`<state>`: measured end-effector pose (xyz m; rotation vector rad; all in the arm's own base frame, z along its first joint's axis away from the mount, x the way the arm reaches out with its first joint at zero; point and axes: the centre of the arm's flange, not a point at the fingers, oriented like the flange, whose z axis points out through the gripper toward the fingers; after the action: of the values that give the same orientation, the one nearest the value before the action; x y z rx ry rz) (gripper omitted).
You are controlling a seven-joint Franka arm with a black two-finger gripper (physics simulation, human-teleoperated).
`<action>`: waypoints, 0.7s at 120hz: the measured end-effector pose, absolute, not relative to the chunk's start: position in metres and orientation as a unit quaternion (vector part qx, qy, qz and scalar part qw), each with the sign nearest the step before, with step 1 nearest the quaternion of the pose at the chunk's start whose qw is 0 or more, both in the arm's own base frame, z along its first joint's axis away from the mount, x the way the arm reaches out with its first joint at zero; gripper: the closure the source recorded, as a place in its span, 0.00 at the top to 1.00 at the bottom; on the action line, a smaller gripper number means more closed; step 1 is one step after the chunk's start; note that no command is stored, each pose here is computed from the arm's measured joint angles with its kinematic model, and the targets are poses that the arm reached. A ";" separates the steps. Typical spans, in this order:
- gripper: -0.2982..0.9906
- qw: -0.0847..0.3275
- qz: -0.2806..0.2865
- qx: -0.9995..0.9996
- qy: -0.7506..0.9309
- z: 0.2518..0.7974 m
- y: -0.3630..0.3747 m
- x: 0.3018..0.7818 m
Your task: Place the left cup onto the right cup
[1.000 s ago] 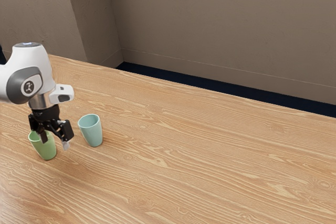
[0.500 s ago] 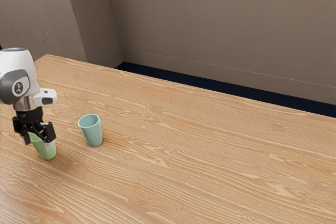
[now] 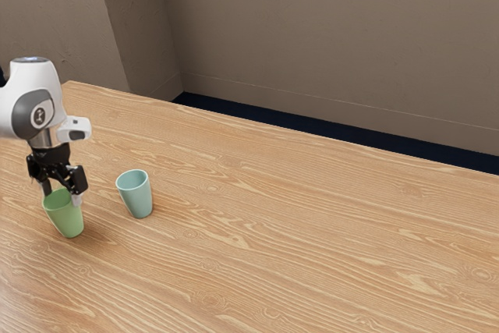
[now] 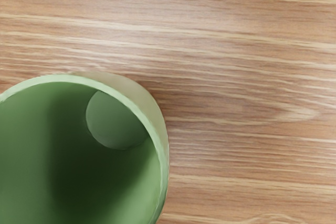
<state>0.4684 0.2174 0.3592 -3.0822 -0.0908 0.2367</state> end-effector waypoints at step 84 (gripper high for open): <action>0.77 0.006 0.111 -0.994 -0.018 0.311 0.205 0.488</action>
<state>0.4884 0.2046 0.3111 -3.1106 -0.0567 0.3475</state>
